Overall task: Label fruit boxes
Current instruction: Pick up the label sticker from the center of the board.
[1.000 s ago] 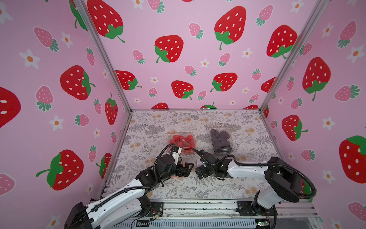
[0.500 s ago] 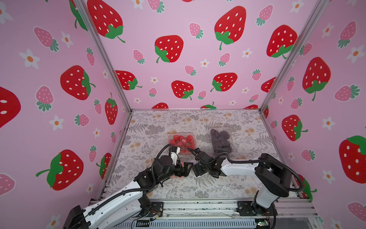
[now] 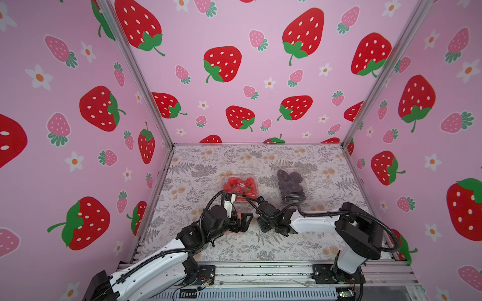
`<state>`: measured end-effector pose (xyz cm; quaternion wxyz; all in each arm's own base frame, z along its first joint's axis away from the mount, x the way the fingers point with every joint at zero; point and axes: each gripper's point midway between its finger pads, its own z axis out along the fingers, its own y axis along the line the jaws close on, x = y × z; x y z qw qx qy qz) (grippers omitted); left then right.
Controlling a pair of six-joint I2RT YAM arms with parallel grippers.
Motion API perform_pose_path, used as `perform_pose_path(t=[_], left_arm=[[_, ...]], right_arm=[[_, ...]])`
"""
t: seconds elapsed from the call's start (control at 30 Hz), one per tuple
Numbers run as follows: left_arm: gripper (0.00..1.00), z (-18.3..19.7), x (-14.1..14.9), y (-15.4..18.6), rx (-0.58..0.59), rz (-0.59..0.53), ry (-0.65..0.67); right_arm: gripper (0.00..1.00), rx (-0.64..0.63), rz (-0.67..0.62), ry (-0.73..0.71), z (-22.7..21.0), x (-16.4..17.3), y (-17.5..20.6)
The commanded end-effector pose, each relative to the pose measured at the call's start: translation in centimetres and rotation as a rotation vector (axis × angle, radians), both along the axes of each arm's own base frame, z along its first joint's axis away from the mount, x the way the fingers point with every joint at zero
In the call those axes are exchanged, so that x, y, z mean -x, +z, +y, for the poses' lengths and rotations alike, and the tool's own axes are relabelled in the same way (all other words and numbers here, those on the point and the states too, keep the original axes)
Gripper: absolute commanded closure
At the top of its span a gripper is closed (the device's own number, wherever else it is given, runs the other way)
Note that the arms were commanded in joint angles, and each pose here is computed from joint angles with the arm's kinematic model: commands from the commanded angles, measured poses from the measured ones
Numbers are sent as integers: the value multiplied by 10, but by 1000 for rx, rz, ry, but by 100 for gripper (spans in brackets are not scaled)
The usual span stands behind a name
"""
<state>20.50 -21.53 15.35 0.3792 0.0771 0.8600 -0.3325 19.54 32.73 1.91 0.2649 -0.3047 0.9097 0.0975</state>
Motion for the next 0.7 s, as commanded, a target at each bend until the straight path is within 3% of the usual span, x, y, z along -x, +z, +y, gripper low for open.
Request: perform_pose_path(t=[0.0, 0.23, 0.4, 0.5, 0.67], left_arm=[[1, 5, -3, -2, 5, -5, 36], [1, -22, -1, -3, 114, 17, -45], [3, -27, -8, -10, 106, 30, -25], [4, -21, -16, -9, 152, 6, 42], [6, -39, -20, 6, 279, -27, 7]], right_arm=[[47, 107, 60, 6, -26, 16, -23], [60, -89, -49, 69, 1, 5, 28], [66, -163, -101, 82, 4, 3, 50], [66, -198, -127, 84, 0, 2, 66], [67, -272, -140, 111, -5, 11, 85]])
